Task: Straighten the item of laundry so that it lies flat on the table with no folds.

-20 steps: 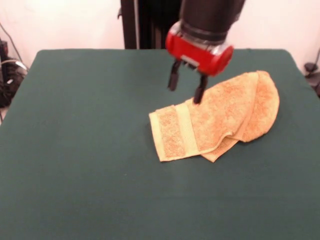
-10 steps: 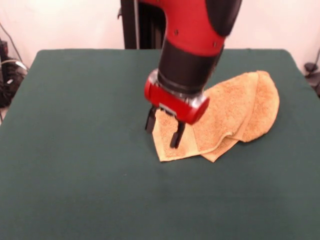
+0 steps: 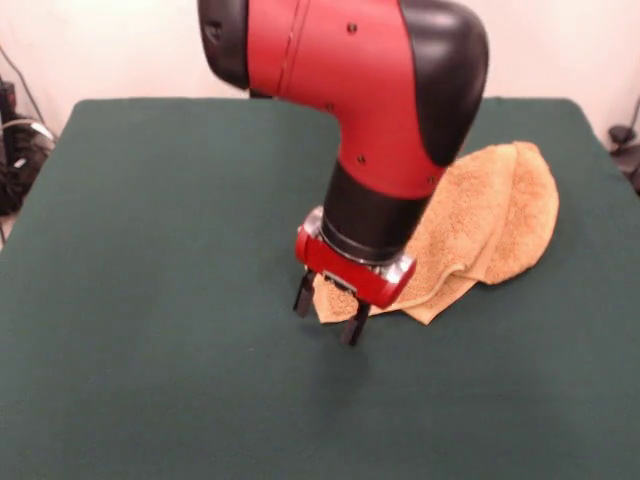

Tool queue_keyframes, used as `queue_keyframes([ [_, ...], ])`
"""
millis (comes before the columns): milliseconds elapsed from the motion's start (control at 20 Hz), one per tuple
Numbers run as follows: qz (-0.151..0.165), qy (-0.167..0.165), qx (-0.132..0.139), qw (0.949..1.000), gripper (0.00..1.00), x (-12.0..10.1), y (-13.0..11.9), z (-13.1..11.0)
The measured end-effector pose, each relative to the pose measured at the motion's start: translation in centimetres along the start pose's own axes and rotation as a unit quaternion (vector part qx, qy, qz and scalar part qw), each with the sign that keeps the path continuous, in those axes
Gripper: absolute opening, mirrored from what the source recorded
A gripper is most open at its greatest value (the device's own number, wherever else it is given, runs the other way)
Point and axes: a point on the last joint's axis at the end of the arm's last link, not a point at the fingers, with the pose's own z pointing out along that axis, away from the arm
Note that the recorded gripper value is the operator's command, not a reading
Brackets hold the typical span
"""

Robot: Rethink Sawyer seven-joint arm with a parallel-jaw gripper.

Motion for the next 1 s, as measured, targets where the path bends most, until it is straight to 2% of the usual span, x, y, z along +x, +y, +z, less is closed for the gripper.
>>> queue_keyframes([
  [50,-0.002,0.001,0.001,1.0000,1.00,0.21,0.14,0.59],
  [700,-0.004,-0.005,-0.002,1.0000,1.00,-0.34,0.65,0.52],
  [1000,-0.002,-0.006,-0.005,1.0000,1.00,-0.70,0.71,-0.32],
])
